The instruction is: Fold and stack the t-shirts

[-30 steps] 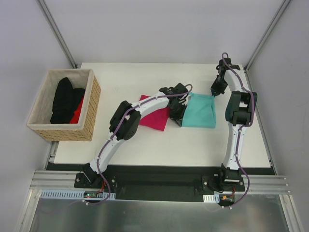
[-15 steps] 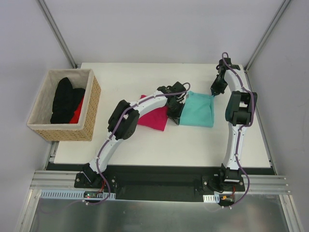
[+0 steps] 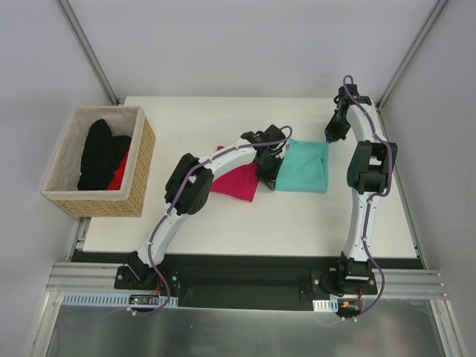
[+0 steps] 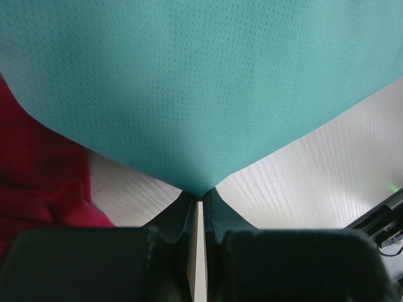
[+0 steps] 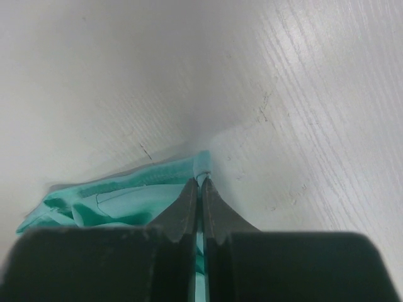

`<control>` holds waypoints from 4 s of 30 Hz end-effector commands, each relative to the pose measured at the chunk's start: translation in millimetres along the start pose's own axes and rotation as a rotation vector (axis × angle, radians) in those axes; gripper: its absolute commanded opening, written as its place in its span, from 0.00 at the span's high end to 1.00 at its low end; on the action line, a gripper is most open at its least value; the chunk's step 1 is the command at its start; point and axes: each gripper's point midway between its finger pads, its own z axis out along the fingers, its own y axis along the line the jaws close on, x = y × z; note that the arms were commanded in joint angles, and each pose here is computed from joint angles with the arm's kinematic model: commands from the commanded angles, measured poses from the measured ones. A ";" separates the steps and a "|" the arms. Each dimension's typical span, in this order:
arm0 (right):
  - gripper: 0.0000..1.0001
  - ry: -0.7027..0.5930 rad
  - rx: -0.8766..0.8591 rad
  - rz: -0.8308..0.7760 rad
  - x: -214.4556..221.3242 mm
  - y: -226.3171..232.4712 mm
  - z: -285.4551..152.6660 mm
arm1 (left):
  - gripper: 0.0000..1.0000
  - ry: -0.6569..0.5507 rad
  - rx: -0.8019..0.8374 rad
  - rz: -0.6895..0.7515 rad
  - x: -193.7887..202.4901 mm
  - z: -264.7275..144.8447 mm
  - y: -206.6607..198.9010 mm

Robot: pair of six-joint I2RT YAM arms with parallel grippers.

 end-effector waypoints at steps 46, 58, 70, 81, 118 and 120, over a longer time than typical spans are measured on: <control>0.99 -0.185 -0.114 -0.040 -38.7 29.6 -82.0 | 1.00 -0.162 -0.075 0.055 -23.7 -71.4 -6.6; 0.99 -0.214 -0.118 -0.045 -43.7 29.8 -95.6 | 1.00 -0.187 -0.092 0.073 -25.2 -82.1 -8.4; 0.99 -0.246 -0.142 -0.066 -42.2 41.4 -114.6 | 1.00 -0.218 -0.100 0.088 -27.5 -94.1 -13.0; 0.99 -0.266 -0.152 -0.062 -45.0 41.7 -125.9 | 1.00 -0.232 -0.109 0.095 -28.9 -98.6 -14.2; 0.99 -0.307 -0.185 -0.062 -48.7 46.9 -148.0 | 1.00 -0.269 -0.155 0.124 -31.6 -113.8 -12.2; 0.99 -0.306 -0.187 -0.064 -48.1 47.8 -148.1 | 1.00 -0.273 -0.158 0.124 -31.5 -116.0 -12.7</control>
